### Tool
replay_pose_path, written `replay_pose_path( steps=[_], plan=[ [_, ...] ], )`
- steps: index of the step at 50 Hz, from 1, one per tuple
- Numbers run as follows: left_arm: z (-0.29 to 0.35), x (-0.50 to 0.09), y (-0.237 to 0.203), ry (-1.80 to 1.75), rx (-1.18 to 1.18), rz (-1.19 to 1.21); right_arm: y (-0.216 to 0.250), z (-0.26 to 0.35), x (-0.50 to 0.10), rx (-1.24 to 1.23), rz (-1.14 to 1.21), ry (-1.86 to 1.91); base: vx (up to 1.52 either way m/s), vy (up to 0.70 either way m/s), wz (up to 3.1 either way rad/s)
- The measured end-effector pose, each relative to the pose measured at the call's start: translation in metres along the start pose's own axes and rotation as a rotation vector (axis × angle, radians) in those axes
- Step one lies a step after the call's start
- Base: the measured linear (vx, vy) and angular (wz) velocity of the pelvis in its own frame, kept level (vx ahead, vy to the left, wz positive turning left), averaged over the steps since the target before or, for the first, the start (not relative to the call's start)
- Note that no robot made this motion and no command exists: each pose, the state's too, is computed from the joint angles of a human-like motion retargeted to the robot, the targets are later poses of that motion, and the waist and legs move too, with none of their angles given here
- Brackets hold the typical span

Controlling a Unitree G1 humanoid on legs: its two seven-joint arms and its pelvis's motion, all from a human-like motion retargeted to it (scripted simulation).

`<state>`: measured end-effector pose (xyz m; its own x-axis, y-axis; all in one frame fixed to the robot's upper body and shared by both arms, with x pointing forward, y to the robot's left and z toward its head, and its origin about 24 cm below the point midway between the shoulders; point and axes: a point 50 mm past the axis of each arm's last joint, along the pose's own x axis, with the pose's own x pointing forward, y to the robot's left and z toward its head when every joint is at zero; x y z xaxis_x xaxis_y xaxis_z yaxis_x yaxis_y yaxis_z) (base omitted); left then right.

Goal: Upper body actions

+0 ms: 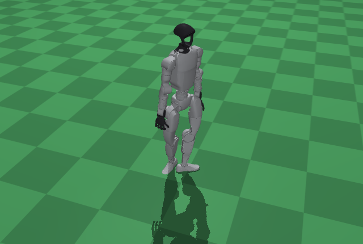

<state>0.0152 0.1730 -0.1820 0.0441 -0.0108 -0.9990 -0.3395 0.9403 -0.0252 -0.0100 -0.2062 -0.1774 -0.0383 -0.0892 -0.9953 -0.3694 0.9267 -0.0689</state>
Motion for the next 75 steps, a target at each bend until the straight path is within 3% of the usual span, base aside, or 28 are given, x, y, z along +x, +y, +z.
replay_pose_path(
  steps=[16,50,68,75],
  plan=[
    [-0.015,-0.006,0.035,0.154,0.143,-0.01,0.006,0.016,0.0,0.046,0.013,-0.064,0.13,0.06,1.24],
    [-0.035,-0.007,0.032,0.231,0.213,-0.02,0.009,0.025,0.0,-0.063,0.047,-0.062,0.05,-0.08,0.49],
    [-0.022,-0.004,0.02,0.173,0.238,-0.051,0.012,0.004,0.0,-0.043,0.054,0.015,-0.01,-0.06,-0.08],
    [0.009,-0.004,0.019,0.107,0.352,-0.034,0.015,-0.007,-0.001,0.003,0.063,0.048,-0.05,-0.02,0.04]
  ],
)
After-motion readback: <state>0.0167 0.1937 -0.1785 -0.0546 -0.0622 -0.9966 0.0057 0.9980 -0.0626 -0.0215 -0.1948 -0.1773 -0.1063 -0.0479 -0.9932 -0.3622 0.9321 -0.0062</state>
